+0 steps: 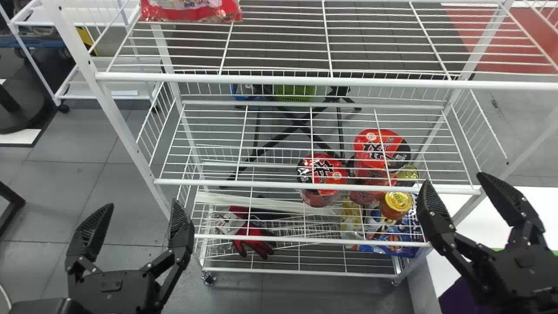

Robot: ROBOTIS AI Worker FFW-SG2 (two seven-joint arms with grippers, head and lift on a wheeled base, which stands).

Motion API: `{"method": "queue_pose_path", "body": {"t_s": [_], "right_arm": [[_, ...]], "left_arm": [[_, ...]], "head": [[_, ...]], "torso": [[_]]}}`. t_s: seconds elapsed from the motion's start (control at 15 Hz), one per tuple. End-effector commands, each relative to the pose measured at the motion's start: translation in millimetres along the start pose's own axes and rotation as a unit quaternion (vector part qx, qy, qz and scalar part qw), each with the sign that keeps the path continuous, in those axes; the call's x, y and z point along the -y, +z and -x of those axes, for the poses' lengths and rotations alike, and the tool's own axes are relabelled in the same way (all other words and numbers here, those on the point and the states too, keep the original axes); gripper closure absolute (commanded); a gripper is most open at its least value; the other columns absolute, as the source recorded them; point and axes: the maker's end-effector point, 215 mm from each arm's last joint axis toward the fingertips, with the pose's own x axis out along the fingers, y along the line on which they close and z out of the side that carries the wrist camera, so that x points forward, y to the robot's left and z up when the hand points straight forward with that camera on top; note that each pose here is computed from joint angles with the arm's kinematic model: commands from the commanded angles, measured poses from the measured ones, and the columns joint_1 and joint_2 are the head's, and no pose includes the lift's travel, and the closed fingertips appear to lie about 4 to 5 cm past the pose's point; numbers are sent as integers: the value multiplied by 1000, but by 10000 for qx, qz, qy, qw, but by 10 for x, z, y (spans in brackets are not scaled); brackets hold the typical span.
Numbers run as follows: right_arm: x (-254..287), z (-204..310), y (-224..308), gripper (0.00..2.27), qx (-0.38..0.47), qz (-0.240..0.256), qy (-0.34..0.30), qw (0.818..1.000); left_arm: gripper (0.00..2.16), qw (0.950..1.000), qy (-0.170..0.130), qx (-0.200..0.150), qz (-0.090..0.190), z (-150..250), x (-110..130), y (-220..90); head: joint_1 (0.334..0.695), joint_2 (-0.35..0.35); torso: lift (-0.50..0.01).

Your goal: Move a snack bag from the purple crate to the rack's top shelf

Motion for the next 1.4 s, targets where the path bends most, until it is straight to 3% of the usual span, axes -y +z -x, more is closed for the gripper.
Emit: {"method": "queue_pose_path", "body": {"t_s": [0.0, 1.33], "right_arm": [[-19, 4, -12, 201, -14, 20, 10, 10000], [-37, -2, -76, 184, -126, 28, 43, 9999]], "left_arm": [[134, 10000, 3, -5, 6, -1, 0, -6], [134, 10000, 16, 41, 7, 2, -11, 24]], "head": [[695, 6], [695, 14]], "torso": [[-298], [-378]]}}
